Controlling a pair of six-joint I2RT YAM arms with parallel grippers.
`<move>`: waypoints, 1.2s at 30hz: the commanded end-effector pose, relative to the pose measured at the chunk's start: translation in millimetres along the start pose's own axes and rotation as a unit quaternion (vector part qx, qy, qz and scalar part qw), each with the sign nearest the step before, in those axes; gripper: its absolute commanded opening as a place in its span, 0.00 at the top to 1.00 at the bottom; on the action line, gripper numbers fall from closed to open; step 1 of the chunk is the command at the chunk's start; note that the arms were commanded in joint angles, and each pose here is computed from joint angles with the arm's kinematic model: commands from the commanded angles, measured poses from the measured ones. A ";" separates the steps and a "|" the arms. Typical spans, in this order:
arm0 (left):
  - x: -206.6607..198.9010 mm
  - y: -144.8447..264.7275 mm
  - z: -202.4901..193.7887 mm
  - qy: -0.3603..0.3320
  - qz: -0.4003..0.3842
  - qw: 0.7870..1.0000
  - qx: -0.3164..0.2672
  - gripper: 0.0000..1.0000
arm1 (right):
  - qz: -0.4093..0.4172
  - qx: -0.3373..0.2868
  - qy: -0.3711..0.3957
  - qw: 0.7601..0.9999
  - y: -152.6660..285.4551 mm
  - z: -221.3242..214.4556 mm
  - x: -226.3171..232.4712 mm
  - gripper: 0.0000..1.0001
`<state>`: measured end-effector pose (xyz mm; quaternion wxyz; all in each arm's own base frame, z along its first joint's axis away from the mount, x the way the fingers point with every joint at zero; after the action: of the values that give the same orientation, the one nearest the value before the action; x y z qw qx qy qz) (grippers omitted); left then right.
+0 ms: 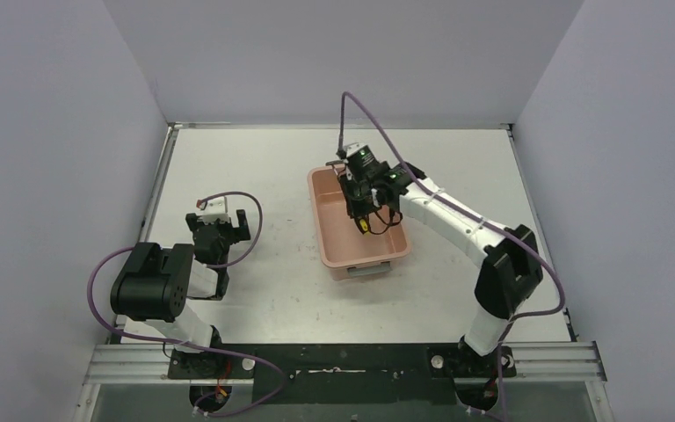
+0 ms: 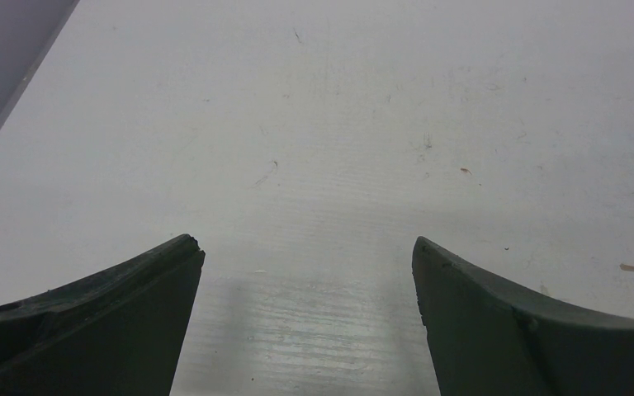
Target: Put the screwdriver in the bin
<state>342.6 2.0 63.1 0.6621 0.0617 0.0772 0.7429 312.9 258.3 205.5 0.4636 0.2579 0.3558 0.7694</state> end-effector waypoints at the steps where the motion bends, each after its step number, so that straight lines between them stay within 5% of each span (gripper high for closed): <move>1: -2.3 -5.9 15.7 0.002 -0.002 1.000 -0.029 0.03 | 0.000 0.032 -0.014 0.999 -27.0 -27.3 9.8 1.00; 11: -2.3 -5.9 15.6 0.001 -0.002 1.000 -0.029 0.03 | -0.033 0.085 -0.033 0.995 -82.1 -82.3 0.1 1.00; 19: -2.3 -5.9 15.5 0.002 -0.002 1.000 -0.029 0.03 | -0.059 0.100 -0.032 0.993 -104.1 -96.4 -6.8 0.88; 28: -2.3 -5.9 15.5 0.002 -0.002 1.000 -0.029 0.03 | -0.069 0.076 -0.031 0.994 -92.3 -74.9 -7.5 0.43; 36: -2.5 -5.7 16.1 0.002 -0.002 1.000 -0.030 0.03 | -0.049 -0.018 -0.019 0.998 -32.2 -13.7 -3.7 0.34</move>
<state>342.6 2.0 63.1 0.6622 0.0617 0.0773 0.7427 302.9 253.0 85.6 0.4911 0.2949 0.4366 0.6937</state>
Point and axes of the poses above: each gripper's point midway between its finger pads, its own y axis back along the fingers, its own x axis along the line the jaws close on, z = x × y, the point moved 3 cm from there along y, back along the fingers, and after that the axes turned 1 degree about y, right-handed, at the moved point
